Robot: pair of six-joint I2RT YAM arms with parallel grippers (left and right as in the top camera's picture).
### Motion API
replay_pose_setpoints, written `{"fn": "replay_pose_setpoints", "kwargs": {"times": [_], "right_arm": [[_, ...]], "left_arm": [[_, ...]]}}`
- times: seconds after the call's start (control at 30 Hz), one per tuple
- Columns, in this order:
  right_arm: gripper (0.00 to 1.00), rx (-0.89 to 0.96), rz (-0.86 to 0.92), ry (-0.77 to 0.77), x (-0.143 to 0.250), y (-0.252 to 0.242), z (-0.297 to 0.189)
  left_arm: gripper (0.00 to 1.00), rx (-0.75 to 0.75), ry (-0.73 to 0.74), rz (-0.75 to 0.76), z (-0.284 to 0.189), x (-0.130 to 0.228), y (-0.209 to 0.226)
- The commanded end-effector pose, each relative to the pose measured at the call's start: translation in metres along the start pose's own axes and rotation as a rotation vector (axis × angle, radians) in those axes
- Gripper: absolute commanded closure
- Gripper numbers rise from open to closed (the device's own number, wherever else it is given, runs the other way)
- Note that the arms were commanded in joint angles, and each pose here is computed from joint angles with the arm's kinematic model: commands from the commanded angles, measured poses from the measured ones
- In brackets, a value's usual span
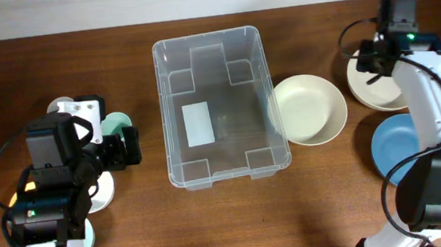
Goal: Pack container
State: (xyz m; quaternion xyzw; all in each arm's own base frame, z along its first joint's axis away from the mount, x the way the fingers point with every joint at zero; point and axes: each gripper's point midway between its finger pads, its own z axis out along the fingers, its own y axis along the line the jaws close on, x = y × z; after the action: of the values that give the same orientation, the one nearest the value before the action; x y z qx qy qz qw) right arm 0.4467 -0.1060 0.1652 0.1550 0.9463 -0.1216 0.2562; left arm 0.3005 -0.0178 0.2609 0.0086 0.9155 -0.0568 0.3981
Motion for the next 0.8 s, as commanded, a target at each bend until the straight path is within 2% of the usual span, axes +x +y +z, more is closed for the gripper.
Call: {"fn": "replay_pose_setpoints", "kwargs": {"times": [0.0, 0.07, 0.1, 0.27, 0.33, 0.5, 0.77], "right_arm": [[0.31, 0.002, 0.09, -0.041, -0.021, 0.014, -0.013], [0.13, -0.013, 0.111, -0.042, -0.027, 0.017, -0.014], [0.01, -0.02, 0.11, -0.037, -0.029, 0.019, -0.014], [0.01, -0.026, 0.112, 0.028, -0.029, 0.029, 0.01], [0.01, -0.009, 0.119, 0.111, -0.01, 0.036, 0.044], [0.01, 0.023, 0.162, 0.215, 0.017, 0.036, 0.088], [0.01, 0.063, 0.242, 0.267, 0.033, 0.02, 0.128]], "left_arm": [[0.0, 0.001, -0.033, -0.006, -0.004, -0.01, -0.001], [0.0, 0.001, -0.037, -0.005, -0.004, -0.011, -0.001], [0.01, 0.001, -0.038, -0.005, -0.004, -0.011, -0.001], [0.0, 0.001, -0.034, -0.006, -0.002, -0.012, 0.0], [0.0, 0.0, -0.014, -0.008, 0.004, -0.009, 0.0], [0.0, -0.001, 0.022, -0.012, 0.015, -0.005, 0.002], [0.0, -0.001, 0.028, -0.013, 0.016, -0.004, 0.002]]}}
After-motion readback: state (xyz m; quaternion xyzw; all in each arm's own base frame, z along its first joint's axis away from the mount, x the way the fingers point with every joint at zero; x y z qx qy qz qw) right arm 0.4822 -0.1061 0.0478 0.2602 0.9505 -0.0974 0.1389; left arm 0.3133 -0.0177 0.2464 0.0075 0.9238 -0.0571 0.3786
